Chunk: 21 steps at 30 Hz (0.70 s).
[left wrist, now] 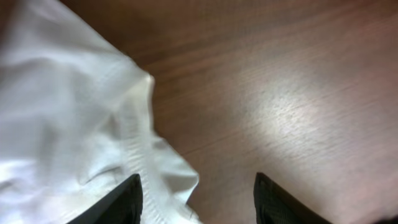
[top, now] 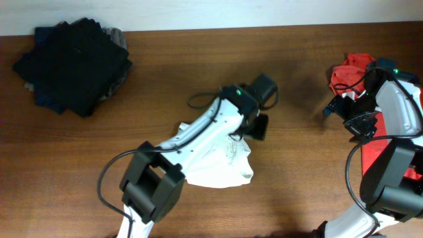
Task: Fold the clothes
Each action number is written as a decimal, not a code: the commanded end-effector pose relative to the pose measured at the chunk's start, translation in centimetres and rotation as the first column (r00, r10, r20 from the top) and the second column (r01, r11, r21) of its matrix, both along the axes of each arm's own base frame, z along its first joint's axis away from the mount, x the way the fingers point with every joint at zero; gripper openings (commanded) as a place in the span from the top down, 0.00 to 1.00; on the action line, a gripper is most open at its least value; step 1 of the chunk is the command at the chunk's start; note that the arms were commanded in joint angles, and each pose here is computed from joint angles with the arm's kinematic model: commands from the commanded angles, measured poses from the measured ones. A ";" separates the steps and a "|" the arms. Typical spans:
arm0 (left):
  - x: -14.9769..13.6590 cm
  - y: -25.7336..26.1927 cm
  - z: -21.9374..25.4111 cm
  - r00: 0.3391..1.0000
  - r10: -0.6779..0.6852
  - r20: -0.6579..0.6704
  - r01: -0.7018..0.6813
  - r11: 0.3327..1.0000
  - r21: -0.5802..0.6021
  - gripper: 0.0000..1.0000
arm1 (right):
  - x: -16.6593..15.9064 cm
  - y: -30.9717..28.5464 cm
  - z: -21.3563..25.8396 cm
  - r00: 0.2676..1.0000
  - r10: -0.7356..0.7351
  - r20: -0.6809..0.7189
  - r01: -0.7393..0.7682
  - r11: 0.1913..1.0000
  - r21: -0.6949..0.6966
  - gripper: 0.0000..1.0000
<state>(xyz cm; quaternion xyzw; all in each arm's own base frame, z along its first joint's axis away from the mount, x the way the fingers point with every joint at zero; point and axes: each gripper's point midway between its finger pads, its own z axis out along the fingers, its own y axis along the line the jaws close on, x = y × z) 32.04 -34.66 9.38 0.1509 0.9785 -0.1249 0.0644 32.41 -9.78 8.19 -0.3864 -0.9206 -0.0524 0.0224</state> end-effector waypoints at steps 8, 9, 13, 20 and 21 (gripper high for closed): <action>5.5 11.1 0.8 0.966 0.257 0.013 -0.256 0.958 0.126 0.82 | 0.4 -0.1 1.0 0.999 -0.009 0.033 0.010 1.000 -0.006 0.02; 5.6 11.5 -0.3 0.962 0.273 -0.005 -0.269 0.953 0.137 0.92 | 0.4 -0.1 1.0 0.999 -0.010 0.032 0.010 1.000 -0.006 0.02; 4.9 9.4 -2.8 0.965 0.246 -0.092 -0.238 0.967 0.091 0.99 | 0.4 -0.1 1.0 0.999 -0.010 0.032 0.010 1.000 -0.006 0.02; 3.1 4.7 -8.0 0.969 0.166 -0.184 -0.159 0.986 0.055 0.99 | 0.4 -0.1 1.0 0.999 -0.010 0.033 0.010 1.000 -0.006 0.02; 2.7 4.4 -8.7 0.966 0.169 -0.196 -0.159 0.985 0.063 0.99 | 0.4 -0.1 1.0 0.999 -0.010 0.032 0.010 1.000 -0.006 0.02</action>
